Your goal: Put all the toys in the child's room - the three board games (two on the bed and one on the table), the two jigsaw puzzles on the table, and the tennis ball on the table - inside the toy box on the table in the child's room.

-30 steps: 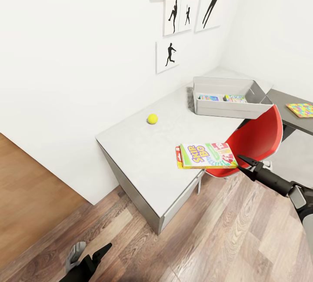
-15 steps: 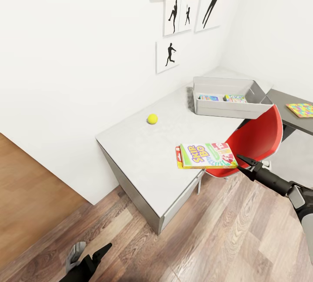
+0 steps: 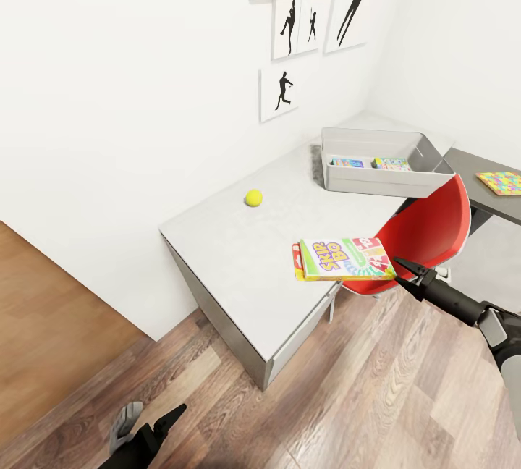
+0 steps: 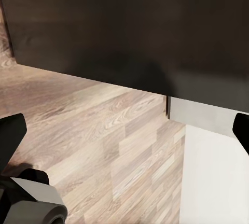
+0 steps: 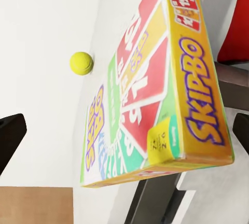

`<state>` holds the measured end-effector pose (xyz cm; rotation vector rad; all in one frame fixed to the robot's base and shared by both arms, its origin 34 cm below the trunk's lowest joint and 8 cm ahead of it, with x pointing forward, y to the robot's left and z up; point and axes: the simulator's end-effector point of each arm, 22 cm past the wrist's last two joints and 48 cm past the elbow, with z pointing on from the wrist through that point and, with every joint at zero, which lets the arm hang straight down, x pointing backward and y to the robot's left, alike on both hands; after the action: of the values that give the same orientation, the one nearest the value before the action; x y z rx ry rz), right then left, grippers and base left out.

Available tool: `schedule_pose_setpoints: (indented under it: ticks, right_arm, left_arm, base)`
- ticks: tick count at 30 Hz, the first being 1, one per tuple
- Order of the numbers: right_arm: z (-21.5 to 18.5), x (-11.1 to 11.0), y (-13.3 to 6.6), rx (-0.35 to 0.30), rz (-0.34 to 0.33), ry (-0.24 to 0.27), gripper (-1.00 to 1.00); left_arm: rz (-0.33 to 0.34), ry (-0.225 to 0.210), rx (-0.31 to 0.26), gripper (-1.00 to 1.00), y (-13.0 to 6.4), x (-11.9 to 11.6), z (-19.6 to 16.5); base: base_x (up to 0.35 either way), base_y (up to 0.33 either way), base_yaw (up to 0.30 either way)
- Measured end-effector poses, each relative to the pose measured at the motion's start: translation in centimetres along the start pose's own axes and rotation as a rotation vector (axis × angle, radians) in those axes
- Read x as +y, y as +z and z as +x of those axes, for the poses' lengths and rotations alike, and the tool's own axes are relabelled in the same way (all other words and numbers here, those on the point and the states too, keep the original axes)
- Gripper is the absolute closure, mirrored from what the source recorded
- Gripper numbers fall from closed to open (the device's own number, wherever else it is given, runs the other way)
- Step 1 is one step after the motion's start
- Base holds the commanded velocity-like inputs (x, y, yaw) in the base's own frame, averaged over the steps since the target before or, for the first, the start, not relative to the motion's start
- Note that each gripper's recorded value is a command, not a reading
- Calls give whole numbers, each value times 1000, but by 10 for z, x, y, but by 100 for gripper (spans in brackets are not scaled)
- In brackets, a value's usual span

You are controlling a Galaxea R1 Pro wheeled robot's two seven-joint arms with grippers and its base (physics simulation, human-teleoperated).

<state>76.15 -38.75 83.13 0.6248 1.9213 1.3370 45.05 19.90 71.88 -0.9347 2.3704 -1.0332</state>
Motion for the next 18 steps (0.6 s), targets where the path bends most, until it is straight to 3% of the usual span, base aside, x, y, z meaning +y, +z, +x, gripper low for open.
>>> schedule_pose_setpoints:
  ticks: [18]
  right_arm:
    - [2, 0, 1, 2, -1, 2, -100]
  left_arm:
    - [1, 0, 0, -100, 0, 0, 0]
  base:
    - [0, 0, 0]
